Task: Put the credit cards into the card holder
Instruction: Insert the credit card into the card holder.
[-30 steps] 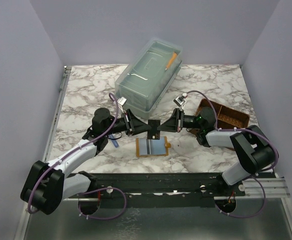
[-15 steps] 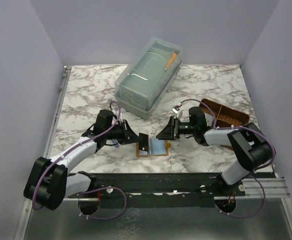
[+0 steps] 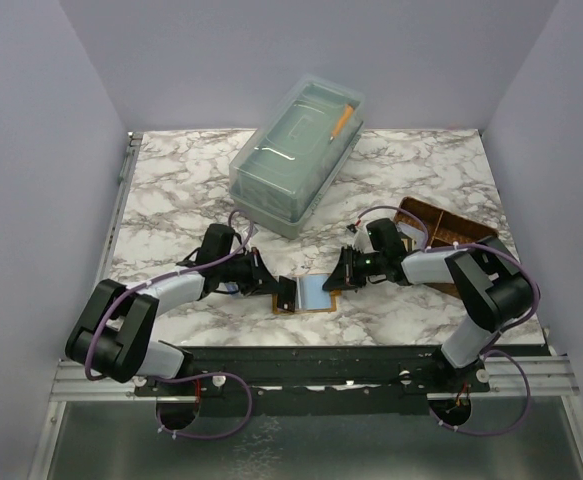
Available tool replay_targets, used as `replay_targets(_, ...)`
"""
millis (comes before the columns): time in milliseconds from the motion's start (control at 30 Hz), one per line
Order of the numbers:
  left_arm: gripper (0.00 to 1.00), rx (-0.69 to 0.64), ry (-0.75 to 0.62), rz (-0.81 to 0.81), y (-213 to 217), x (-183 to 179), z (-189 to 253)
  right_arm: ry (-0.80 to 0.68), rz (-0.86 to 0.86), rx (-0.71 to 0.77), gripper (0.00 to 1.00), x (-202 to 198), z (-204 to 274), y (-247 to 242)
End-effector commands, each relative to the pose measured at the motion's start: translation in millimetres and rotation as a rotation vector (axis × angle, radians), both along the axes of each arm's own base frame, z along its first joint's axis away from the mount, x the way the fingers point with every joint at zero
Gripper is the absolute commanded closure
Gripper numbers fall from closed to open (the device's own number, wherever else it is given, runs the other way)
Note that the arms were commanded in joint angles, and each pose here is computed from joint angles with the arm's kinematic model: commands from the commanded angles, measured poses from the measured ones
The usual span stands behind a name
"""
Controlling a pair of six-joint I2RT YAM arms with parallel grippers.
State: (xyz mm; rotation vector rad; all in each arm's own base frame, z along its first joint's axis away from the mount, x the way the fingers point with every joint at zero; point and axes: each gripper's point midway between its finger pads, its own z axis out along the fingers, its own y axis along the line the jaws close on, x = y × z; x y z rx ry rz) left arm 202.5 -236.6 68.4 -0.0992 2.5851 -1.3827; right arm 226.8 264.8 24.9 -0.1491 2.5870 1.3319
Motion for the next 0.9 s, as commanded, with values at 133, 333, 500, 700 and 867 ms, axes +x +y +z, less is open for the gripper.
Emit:
replay_targets(133,1.0,-0.073,-0.03,-0.038,-10.6,2.6,1.1,0.017,-0.013,-0.105,0.96,1.6,-27.3,-9.4)
replay_targets(333,1.0,-0.081,-0.007,-0.048,-15.9,4.4,-6.2,0.019,-0.007,-0.112,0.99,2.6,-28.9,-9.4)
replay_targets(500,1.0,-0.091,-0.01,-0.053,-20.7,7.8,-7.5,0.017,-0.004,-0.111,1.0,2.9,-28.5,-9.0)
replay_targets(700,1.0,-0.092,0.008,-0.058,-23.6,7.7,-13.8,0.017,-0.003,-0.112,1.0,2.5,-27.9,-9.3)
replay_targets(867,1.0,-0.09,0.012,-0.057,-24.6,7.9,-17.2,0.016,-0.001,-0.111,1.0,2.2,-28.0,-9.2)
